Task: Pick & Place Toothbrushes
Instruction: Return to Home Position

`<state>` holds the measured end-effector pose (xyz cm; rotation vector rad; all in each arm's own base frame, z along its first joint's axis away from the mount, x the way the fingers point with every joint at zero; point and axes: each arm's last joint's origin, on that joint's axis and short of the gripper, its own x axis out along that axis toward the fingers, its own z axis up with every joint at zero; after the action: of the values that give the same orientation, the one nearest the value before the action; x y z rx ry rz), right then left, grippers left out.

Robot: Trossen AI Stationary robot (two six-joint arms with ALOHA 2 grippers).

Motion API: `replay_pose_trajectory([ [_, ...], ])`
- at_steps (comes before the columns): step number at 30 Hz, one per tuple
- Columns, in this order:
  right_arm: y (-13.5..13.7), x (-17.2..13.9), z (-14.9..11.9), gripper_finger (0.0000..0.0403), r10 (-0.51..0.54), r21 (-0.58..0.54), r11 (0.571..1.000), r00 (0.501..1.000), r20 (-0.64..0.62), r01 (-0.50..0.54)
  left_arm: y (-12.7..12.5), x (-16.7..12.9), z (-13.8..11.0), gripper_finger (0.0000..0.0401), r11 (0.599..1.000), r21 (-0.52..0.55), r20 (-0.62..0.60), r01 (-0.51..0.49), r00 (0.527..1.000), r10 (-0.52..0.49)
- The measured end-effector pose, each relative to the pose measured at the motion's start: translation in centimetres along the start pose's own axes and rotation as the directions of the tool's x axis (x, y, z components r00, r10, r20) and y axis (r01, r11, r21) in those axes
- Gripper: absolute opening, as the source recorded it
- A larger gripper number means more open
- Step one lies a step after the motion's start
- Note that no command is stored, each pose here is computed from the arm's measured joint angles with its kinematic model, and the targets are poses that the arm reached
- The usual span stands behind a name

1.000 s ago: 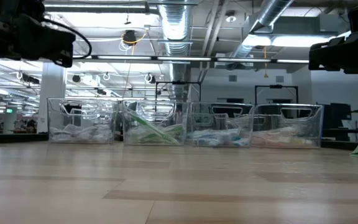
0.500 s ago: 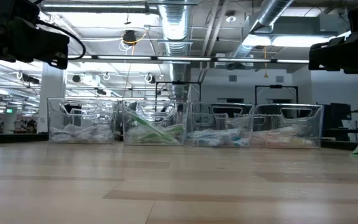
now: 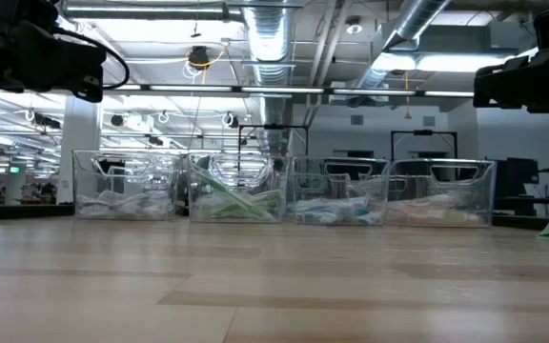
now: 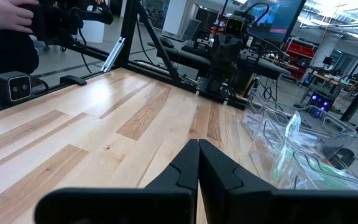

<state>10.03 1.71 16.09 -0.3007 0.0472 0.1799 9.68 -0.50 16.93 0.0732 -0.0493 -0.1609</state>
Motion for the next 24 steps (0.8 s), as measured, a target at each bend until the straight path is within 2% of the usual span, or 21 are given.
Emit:
replay_pose_trajectory([
  [12,0.00,0.00,0.00,0.0000,0.000,0.000,1.000,1.000,0.000,0.000,0.00,0.00,-0.01,0.0002,1.000,-0.009,-0.001,-0.001,1.000,0.001],
  [20,0.00,0.00,0.00,0.0000,0.000,0.000,1.000,1.000,0.000,0.000,0.40,-0.05,-0.04,0.0002,0.988,-0.150,-0.005,-0.042,0.999,0.042],
  [24,0.00,0.00,0.00,0.0000,0.000,0.000,1.000,1.000,0.000,0.000,0.55,-0.08,-0.05,0.0002,0.981,-0.186,-0.005,-0.054,0.999,0.054],
])
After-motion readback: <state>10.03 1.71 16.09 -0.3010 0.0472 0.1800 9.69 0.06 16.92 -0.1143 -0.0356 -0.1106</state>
